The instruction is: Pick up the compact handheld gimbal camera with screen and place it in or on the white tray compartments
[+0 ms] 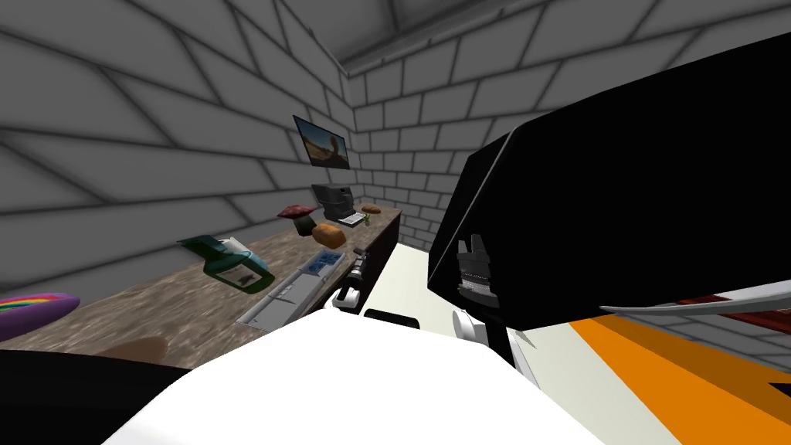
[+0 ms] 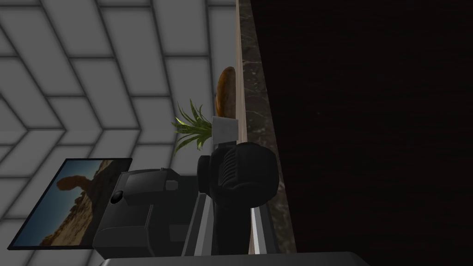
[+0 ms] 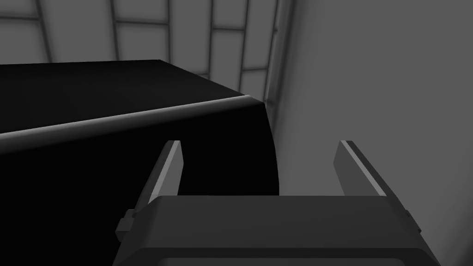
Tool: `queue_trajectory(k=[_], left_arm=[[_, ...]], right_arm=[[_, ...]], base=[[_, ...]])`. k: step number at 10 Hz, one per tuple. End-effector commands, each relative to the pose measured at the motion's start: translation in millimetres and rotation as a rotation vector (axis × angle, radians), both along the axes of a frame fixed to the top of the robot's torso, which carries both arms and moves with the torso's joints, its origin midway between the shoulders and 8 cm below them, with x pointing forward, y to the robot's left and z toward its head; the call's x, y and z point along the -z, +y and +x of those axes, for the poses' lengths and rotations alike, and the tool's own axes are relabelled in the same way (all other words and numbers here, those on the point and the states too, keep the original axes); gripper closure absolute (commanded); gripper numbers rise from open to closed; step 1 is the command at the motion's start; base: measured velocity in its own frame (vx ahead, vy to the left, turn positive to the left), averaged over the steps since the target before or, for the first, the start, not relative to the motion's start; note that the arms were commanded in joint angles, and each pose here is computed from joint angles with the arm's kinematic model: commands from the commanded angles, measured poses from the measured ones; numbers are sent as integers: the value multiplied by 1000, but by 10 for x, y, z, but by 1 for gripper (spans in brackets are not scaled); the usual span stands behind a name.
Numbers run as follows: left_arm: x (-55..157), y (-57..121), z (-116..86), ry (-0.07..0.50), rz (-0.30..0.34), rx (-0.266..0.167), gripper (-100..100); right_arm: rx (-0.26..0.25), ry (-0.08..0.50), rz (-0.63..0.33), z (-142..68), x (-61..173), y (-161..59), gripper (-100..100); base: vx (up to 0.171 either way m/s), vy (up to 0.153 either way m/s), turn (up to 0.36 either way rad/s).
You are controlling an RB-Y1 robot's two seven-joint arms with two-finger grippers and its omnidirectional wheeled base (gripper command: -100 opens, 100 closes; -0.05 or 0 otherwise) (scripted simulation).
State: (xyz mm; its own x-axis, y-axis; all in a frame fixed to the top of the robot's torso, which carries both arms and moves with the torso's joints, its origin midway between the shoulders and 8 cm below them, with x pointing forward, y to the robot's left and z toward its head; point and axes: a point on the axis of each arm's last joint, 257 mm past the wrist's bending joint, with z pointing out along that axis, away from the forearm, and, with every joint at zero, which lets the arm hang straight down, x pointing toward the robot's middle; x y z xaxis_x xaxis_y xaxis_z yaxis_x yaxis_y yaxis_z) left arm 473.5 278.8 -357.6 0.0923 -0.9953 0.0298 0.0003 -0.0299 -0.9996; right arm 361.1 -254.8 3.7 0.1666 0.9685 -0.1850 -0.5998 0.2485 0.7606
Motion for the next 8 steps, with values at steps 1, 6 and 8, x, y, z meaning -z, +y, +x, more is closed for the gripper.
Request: queue_trajectory(k=[1,6,8], left_arm=[[5,78,-124,2,3,-23,100],[-17,322,-469,5,11,-98,100],[-43,449,-649,7,19,-137,100]], right_arm=[[0,0,0,0,0,0,0],[0,0,0,0,0,0,0],[0,0,0,0,0,0,0]], base=[[20,29,-118],[10,27,-139],[11,23,-179]])
